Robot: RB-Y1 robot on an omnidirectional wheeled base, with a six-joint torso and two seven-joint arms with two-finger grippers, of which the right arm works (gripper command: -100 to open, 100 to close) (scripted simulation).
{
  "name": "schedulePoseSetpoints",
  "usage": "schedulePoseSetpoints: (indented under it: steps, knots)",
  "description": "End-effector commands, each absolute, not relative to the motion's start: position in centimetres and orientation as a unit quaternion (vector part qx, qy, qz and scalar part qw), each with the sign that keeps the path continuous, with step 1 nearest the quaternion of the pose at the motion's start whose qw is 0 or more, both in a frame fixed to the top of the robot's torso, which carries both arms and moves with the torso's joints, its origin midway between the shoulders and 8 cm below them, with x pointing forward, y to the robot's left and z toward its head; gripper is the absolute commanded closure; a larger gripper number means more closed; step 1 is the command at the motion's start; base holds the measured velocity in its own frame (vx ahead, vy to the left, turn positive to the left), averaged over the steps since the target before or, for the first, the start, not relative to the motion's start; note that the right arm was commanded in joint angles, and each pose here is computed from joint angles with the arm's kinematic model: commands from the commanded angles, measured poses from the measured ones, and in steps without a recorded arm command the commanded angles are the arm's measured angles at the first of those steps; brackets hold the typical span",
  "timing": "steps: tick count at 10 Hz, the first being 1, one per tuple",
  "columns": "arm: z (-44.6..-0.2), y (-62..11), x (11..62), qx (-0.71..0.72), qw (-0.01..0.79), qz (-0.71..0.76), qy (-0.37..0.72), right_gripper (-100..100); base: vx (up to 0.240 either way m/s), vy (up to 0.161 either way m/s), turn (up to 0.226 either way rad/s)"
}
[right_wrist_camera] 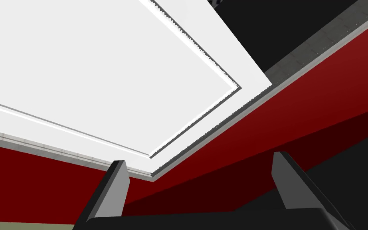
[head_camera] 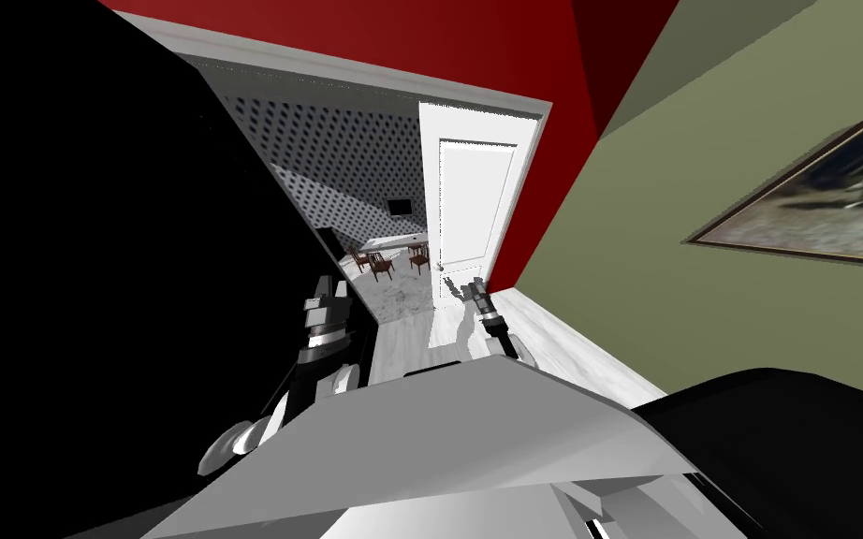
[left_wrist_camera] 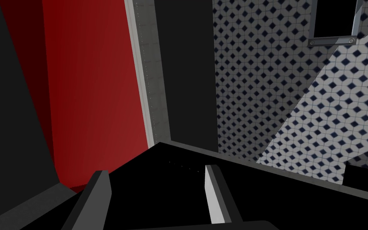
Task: Pull the door open
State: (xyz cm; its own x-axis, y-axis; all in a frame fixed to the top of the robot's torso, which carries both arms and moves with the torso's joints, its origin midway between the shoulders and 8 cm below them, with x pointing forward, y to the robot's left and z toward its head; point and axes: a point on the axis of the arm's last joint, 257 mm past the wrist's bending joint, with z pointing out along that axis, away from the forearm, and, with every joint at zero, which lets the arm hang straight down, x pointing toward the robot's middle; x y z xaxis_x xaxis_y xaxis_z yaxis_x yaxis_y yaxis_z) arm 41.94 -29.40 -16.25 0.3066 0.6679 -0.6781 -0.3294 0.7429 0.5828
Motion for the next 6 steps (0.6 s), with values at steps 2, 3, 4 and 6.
schedulePoseSetpoints:
  steps: [2, 3, 4, 6]
  knots:
    - [-18.1, -29.6, 42.5, 0.156, 0.790, 0.290, 0.517, -100, 0.101, 0.037, -0.009]
    - [-18.9, -29.7, 42.7, 0.151, 0.789, 0.281, 0.525, -100, 0.095, 0.029, -0.009]
    - [-19.6, -29.7, 42.9, 0.145, 0.789, 0.271, 0.532, -100, 0.092, 0.017, -0.009]
    - [-21.1, -29.9, 43.3, 0.134, 0.787, 0.253, 0.547, -100, 0.116, 0.025, -0.009]
